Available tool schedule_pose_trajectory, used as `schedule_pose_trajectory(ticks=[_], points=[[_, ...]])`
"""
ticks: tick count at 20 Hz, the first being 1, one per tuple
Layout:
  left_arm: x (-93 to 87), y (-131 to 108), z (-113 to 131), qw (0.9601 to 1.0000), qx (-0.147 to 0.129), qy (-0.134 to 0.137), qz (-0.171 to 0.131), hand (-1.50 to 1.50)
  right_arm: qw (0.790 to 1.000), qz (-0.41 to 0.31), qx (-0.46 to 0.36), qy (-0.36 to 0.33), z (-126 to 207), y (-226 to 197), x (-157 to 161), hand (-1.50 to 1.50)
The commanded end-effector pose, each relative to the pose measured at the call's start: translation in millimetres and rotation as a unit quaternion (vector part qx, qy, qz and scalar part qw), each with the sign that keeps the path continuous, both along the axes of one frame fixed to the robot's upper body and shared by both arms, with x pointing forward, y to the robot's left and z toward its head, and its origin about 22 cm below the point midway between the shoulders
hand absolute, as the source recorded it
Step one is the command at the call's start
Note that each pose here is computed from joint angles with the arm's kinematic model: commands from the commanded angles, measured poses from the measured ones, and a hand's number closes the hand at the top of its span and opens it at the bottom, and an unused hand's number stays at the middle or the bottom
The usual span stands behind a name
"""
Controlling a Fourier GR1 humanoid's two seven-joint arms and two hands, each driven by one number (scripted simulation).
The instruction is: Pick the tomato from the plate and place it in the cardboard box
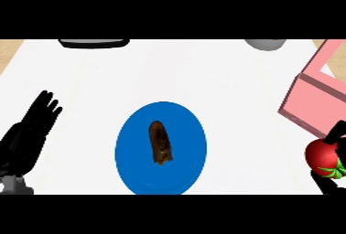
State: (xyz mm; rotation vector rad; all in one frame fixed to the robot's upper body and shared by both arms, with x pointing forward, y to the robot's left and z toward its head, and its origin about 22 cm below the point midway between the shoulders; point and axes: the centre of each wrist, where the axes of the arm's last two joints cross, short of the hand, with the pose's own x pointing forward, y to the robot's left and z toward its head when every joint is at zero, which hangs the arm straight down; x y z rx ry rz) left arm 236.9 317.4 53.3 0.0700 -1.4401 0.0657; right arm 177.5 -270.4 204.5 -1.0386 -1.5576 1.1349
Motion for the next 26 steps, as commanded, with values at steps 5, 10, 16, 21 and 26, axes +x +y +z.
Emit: schedule_pose_trajectory(ticks=[5,10,16,21,26], points=[[-4.3,11,-9,1.0,-0.005,0.004,-0.007,0.0,0.994,-0.071,0.055,-0.069,62,-32,-9,1.5],[13.6,-1,8,0.9998,-0.003,0.003,-0.017,0.0,0.992,-0.099,0.048,-0.06,68,-55,23,1.5],[10.2,0,-1,0.9999,0.002,0.002,-0.011,0.0,0.994,-0.087,0.027,-0.055,62,-92,51,1.5],[18.6,18,-7,0.9999,-0.004,-0.005,-0.015,0.0,0.995,-0.077,0.033,-0.053,21,-109,81,1.5],[4.6,-5,6,0.9998,0.002,0.001,-0.019,0.0,0.996,-0.074,0.037,-0.024,-2,-121,107,1.5]])
